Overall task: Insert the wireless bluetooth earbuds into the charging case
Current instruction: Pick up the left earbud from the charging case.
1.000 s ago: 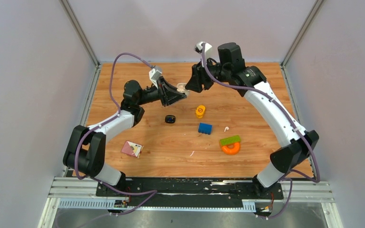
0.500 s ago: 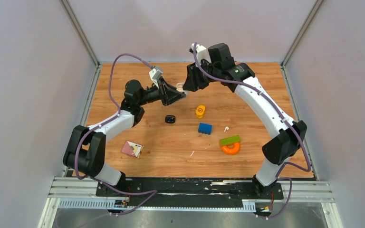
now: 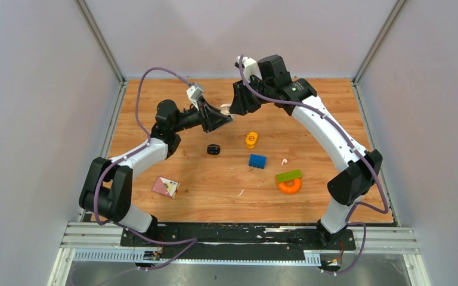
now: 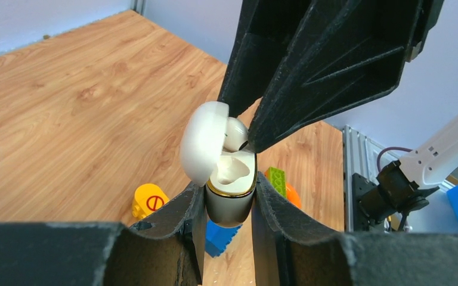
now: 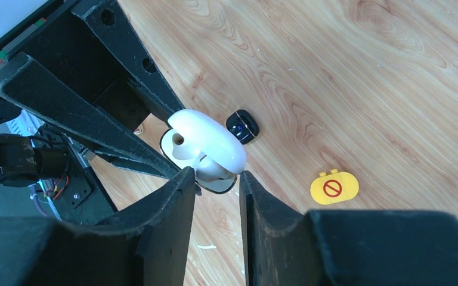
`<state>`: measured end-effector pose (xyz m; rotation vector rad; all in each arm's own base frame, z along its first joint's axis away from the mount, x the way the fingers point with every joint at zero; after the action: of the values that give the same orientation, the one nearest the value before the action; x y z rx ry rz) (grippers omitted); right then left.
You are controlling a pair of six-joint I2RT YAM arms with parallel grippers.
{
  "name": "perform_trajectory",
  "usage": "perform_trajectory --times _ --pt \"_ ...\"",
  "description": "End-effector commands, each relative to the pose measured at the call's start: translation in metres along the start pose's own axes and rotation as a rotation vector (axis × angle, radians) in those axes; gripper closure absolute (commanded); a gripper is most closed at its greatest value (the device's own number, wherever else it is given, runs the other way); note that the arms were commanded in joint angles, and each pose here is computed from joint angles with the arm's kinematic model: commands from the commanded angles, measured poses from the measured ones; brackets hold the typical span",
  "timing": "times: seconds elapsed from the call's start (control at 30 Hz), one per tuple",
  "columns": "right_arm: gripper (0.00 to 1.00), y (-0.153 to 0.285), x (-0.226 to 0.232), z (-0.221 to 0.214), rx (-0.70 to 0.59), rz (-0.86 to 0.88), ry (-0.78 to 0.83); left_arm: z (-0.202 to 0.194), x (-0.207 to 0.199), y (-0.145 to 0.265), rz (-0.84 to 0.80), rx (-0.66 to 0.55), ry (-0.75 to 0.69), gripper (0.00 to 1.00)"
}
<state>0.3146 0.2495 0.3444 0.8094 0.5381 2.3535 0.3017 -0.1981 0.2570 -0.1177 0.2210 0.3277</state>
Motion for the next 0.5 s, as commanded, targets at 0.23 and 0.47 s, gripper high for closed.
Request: perform_trajectory --times 0.23,0.47 --pt "0.67 -0.0046 0.0185 0.0068 -0.012 0.056 0.044 0.0109 0.0018 -0.0043 -0.001 -0.024 -0.058 1.00" --pt "0.65 -0.0028 0.0149 0.0131 -0.049 -0.004 0.044 0.0104 0.0003 -0.0039 -0.010 -0.020 -0.059 1.00"
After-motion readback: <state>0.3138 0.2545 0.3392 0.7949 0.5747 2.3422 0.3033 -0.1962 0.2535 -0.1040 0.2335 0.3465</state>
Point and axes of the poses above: each gripper's point midway between its finger pads, its own y axis back along the fingers, its own x axis along the line the jaws close on, z = x × y, the point moved 9 cm from there along y, back along the fingers, and after that the axes turned 9 degrees about -y, right-handed, at the moved point
